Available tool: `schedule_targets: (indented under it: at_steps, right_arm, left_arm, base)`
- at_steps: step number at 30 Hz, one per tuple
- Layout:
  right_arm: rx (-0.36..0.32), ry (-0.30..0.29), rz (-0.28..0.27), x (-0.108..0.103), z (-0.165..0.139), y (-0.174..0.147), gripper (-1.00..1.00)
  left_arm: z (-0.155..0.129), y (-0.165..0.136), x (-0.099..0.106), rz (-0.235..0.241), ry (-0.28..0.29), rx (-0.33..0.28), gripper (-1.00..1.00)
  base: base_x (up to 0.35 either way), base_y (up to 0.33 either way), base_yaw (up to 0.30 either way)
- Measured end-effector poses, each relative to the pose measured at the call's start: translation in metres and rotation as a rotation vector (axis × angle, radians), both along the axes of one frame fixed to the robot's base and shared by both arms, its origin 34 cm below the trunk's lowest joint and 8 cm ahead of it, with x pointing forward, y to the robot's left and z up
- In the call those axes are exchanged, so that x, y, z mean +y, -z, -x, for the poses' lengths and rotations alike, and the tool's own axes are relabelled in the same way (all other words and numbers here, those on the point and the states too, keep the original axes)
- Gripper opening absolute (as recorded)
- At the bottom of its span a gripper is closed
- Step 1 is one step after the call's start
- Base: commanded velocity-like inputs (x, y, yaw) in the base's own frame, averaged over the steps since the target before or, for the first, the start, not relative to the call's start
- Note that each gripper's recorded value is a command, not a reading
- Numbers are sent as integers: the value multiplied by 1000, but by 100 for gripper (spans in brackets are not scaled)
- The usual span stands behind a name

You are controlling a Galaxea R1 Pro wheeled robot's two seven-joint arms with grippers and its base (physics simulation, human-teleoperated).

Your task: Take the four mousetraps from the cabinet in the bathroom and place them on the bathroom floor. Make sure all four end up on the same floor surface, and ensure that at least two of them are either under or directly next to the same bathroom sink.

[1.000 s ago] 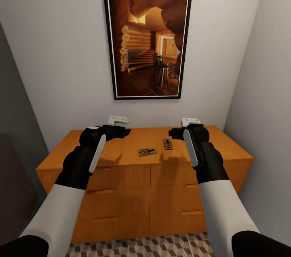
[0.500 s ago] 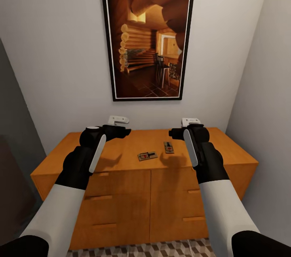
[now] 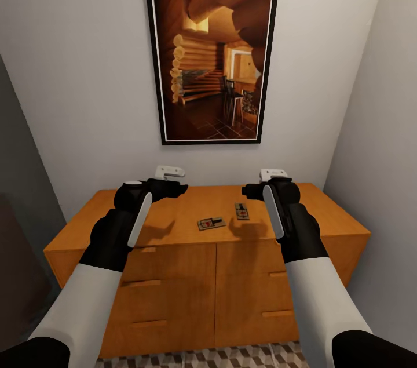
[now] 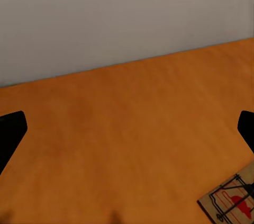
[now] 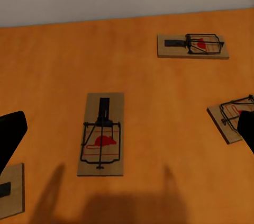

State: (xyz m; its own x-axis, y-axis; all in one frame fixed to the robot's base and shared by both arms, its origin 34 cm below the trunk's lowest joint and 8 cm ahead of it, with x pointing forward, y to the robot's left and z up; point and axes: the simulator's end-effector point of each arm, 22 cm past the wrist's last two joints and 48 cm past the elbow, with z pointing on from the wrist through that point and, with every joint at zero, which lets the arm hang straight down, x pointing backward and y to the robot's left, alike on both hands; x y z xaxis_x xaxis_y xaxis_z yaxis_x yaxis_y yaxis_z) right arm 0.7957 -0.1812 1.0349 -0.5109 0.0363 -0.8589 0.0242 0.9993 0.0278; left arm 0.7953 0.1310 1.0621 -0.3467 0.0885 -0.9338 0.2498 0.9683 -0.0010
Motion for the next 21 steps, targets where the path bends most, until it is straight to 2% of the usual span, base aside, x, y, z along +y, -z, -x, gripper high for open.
schedule_targets:
  at_steps: [21]
  right_arm:
    - [0, 3, 2, -1, 0, 0, 100]
  left_arm:
    - [0, 0, 0, -2, -1, 1, 100]
  base:
    - [0, 0, 0]
